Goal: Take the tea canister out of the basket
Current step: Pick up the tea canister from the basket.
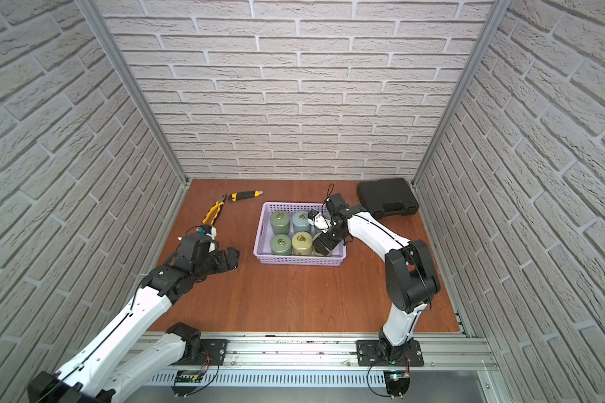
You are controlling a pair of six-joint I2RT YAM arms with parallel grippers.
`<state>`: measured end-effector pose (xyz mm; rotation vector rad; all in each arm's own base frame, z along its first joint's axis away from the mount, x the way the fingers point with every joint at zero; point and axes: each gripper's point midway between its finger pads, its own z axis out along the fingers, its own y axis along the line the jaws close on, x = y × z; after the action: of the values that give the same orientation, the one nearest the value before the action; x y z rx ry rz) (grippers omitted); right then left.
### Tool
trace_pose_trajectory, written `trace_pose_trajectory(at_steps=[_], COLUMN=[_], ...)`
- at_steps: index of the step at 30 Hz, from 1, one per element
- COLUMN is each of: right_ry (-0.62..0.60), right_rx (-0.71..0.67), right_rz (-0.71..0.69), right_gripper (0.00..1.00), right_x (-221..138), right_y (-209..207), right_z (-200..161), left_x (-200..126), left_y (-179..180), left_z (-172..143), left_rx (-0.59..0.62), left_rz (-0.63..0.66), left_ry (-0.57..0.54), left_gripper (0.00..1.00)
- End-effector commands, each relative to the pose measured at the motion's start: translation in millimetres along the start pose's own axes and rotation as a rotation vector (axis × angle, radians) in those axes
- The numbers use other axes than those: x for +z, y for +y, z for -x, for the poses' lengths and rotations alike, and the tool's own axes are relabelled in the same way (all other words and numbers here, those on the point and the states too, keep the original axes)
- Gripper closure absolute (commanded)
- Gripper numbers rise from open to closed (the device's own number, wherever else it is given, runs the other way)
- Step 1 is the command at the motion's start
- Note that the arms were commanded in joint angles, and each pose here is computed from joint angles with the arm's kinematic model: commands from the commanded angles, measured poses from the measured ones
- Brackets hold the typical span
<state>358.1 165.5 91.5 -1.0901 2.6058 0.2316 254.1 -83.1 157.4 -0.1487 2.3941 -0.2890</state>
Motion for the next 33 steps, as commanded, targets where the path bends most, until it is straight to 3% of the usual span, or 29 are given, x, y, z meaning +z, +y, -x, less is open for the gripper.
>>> trace_pose_trajectory(at_steps=[1,11,20,29,33], right_ry=[-0.015,0.015,0.041,0.024,-0.007], right_rx=[-0.003,0.005,0.015,0.047,0.067], right_rz=[-0.006,-0.008,-0.011,-0.045,-0.064], right_gripper=[0.00,0.09,0.23,0.43,0.44], right_x=[2,13,12,-1,-14], right_y=[1,1,3,0,-2], right_z=[11,15,12,18,25], left_x=[2,3,4,5,5], left_y=[3,4,6,5,5], left_z=[2,0,-1,1,2], left_rx=[0.001,-0.011,-0.013,-0.013,-0.014], left_rz=[0.012,0.022,0.028,0.026,0.024], left_ry=[-0.018,-0.012,-0.011,-0.022,-0.027], left_gripper=[0.02,0.02,0.02,0.02,0.02])
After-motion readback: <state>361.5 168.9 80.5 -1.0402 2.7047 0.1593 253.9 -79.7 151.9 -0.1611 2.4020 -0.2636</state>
